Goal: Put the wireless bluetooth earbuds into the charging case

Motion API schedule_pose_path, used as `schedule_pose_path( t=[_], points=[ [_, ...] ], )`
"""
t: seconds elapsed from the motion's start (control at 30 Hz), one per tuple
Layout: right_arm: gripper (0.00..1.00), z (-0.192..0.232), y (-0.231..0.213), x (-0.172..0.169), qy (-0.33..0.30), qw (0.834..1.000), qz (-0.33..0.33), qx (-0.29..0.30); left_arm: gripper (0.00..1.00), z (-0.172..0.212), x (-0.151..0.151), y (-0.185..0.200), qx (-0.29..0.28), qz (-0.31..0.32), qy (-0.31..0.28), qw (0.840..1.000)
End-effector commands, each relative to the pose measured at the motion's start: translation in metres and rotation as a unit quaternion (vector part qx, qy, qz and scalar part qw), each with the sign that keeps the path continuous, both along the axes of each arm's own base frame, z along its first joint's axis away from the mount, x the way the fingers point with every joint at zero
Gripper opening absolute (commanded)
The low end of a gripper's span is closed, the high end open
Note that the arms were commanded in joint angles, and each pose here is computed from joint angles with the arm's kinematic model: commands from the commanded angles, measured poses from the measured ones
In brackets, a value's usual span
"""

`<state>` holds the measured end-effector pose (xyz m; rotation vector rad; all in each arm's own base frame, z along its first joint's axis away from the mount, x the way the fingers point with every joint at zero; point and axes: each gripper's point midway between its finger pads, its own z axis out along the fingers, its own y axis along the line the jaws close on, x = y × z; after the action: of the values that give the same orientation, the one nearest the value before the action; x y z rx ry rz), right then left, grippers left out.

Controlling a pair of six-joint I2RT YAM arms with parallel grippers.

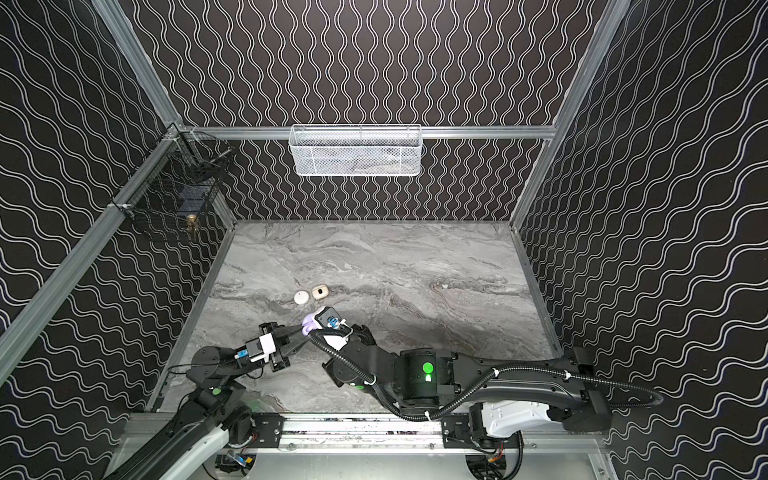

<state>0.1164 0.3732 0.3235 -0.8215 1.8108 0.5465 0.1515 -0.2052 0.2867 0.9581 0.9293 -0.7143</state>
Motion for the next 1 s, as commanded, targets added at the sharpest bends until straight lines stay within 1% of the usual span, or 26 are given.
schedule_pose_path(
  t=[0.0, 0.2, 0.37, 0.97],
  points=[
    [0.00, 0.009, 0.007, 0.001, -0.003, 1.000, -0.002, 0.002, 0.00, 0.006, 0.002, 0.002, -0.006, 0.013, -0.021, 1.000],
    [0.00, 0.003, 0.007, 0.010, -0.008, 0.999, -0.037, -0.029, 0.00, 0.007, 0.002, 0.003, -0.006, 0.017, -0.021, 1.000],
    [0.00, -0.001, 0.001, 0.012, -0.005, 0.998, -0.049, -0.045, 0.00, 0.007, 0.002, 0.003, -0.007, 0.019, -0.022, 1.000],
    [0.00, -0.011, 0.011, 0.014, 0.007, 0.996, -0.042, -0.073, 0.00, 0.005, 0.000, 0.000, -0.002, 0.012, -0.026, 1.000]
  ],
)
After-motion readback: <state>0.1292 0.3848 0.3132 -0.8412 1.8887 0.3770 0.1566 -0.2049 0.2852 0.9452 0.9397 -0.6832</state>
